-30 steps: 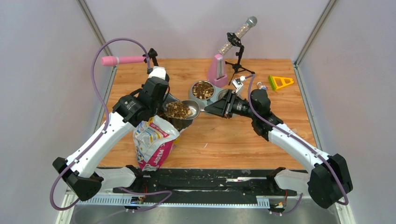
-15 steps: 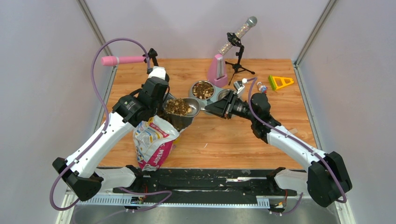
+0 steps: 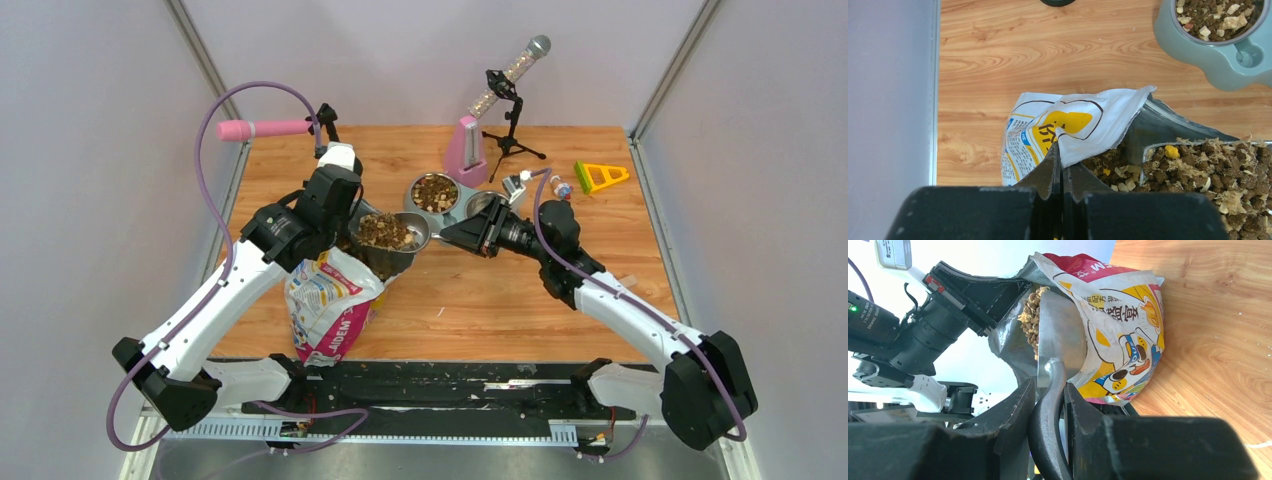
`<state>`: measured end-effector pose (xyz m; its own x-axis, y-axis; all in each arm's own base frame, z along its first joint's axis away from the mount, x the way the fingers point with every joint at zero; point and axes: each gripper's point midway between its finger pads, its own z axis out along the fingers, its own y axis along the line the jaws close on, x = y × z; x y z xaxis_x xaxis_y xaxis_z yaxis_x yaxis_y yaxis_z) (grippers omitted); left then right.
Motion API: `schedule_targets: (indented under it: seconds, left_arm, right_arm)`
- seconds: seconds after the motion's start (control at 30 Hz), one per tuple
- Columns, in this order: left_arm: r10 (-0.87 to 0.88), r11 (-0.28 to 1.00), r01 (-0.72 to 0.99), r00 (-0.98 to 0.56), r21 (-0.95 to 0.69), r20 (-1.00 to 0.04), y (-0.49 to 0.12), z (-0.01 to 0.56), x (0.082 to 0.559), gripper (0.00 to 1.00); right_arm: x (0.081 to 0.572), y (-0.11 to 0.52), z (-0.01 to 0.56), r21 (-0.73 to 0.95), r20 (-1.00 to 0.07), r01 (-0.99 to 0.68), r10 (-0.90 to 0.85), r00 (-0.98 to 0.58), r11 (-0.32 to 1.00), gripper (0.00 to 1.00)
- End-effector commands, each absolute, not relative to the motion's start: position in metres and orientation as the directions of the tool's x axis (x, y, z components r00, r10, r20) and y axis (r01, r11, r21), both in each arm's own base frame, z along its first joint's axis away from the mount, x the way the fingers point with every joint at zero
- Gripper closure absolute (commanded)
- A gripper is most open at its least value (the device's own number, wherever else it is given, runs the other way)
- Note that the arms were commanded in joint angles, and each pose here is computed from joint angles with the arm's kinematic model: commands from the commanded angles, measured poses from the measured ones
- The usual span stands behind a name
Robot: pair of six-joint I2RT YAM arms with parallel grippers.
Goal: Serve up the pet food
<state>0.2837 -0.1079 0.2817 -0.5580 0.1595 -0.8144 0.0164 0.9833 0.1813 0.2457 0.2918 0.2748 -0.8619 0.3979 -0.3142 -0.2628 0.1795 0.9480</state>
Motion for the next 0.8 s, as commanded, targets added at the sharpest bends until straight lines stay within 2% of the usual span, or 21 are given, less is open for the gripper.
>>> schedule_targets:
  seconds: [0.0, 0.43, 0.77]
  left_arm:
    - [0.004, 0.998, -0.055, -0.367, 0.026, -0.930, -0.114, 0.339, 0.302, 1.00]
    - [0.013, 0.998, -0.059, -0.372, 0.037, -0.928, -0.114, 0.337, 0.304, 1.00]
    - [0.025, 0.997, -0.055, -0.386, 0.050, -0.922, -0.116, 0.332, 0.307, 1.00]
  right_arm:
    - [0.244, 0.290, 0.308, 0.929, -0.369, -0.344, 0.421, -0.828, 0.139, 1.00]
    - [0.244, 0.264, 0.324, 0.931, -0.360, -0.338, 0.479, -0.800, 0.136, 1.00]
    - [0.246, 0.206, 0.342, 0.917, -0.388, -0.349, 0.622, -0.680, 0.192, 1.00]
